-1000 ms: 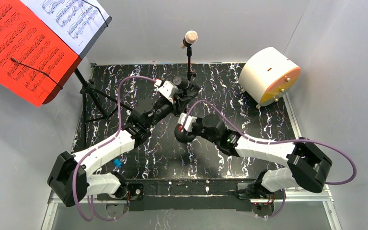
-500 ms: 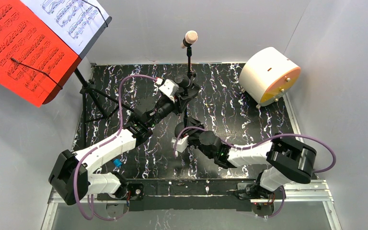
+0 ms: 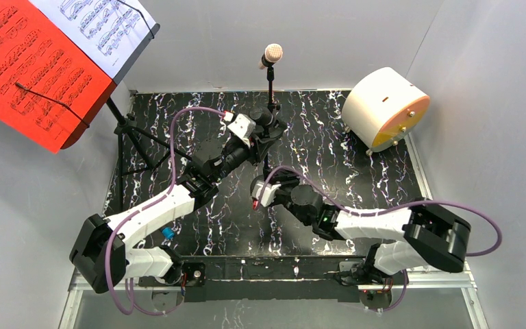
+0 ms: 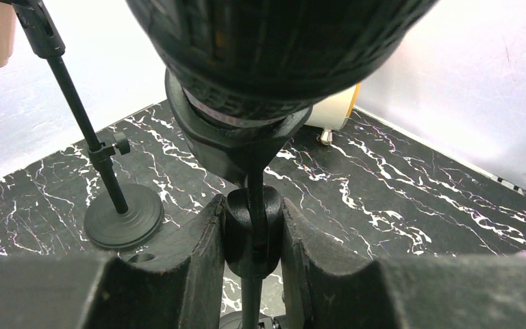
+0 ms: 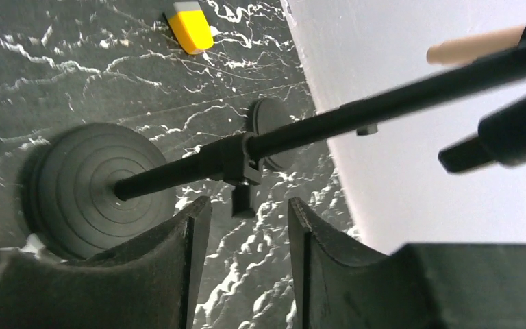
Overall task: Pack up the instrument practice props
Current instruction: Unscrew the knob on the microphone stand.
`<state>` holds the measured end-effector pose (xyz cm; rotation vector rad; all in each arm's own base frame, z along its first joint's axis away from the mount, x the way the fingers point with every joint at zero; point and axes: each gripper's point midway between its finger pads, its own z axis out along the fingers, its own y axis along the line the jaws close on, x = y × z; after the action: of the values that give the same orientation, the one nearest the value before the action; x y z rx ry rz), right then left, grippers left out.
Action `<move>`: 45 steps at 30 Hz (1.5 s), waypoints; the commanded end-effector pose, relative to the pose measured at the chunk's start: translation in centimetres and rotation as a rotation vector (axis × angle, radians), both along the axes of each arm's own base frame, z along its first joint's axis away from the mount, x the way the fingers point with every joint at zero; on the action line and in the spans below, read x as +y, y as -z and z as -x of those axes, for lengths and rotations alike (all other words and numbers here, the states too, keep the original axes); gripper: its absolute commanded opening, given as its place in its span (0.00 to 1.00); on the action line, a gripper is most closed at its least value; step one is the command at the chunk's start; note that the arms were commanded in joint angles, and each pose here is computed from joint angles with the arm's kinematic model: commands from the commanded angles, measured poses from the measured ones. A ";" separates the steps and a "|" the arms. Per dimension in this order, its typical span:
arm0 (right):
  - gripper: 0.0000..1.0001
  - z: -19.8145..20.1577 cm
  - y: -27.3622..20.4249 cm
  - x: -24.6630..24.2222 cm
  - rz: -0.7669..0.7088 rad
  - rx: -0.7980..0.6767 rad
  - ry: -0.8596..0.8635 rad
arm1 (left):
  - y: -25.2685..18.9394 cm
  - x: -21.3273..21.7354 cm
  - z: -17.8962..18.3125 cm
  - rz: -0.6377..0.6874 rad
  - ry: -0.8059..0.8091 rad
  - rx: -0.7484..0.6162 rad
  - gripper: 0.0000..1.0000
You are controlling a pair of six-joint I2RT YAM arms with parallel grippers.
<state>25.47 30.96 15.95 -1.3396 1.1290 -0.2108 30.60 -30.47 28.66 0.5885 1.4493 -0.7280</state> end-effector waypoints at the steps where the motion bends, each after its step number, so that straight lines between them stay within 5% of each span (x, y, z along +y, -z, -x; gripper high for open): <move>1: 0.58 1.2 -2.0 0.5 -0.365 0.278 0.061 | 2.6 0.0 0.1 -0.070 0.006 0.069 0.00; 10: 0.67 2.6 -5.0 -1.8 -0.984 0.723 0.082 | 2.6 -0.3 0.3 -0.067 0.027 0.070 0.00; 21: 0.66 1.9 -6.0 -2.1 -1.419 1.167 0.011 | 2.4 -0.4 0.5 -0.061 0.037 0.070 0.00; 29: 0.58 0.2 -3.5 -1.2 -1.588 1.464 0.106 | 2.3 -0.4 0.6 -0.057 0.040 0.068 0.00; 45: 0.46 -0.5 -2.3 0.0 -1.672 1.634 0.064 | 2.1 -0.5 0.7 -0.051 0.047 0.068 0.00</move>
<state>25.53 30.66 15.31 0.3784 1.9057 1.6010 30.29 -30.72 28.66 0.6078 1.4440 -0.7458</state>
